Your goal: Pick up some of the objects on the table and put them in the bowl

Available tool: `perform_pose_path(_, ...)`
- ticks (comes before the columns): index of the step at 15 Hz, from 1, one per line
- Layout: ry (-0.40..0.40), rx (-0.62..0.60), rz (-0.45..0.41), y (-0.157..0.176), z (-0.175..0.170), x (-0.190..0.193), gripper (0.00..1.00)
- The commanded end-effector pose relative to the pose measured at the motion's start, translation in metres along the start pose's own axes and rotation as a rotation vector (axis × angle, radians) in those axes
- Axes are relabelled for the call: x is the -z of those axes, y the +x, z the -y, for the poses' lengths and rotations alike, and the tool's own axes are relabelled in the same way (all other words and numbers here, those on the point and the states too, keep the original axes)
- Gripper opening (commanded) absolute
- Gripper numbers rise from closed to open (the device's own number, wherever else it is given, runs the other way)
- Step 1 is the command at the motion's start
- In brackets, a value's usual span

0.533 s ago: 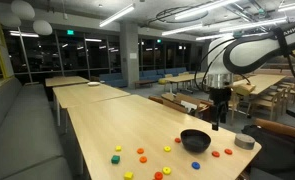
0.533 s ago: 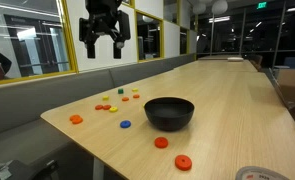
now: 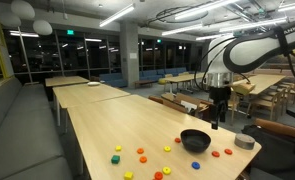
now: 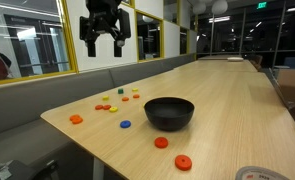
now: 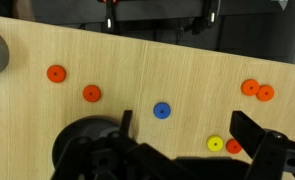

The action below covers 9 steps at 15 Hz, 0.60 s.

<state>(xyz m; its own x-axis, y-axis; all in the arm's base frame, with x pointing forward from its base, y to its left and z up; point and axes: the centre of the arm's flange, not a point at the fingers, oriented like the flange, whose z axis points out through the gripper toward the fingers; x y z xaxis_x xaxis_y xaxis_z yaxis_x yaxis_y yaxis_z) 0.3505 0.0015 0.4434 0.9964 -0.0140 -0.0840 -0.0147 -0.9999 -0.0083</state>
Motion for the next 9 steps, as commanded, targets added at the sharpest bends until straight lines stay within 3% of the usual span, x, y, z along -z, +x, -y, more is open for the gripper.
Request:
perform_pose_path(1,-0.001,-0.007,-0.001,0.002,-0.001,-0.001,1.0)
perform_pose_path(5,0.011,0.033,-0.038,0.038,0.005,-0.013,1.0)
perform_pose_path(9,0.044,0.047,-0.069,0.101,0.035,-0.034,1.0)
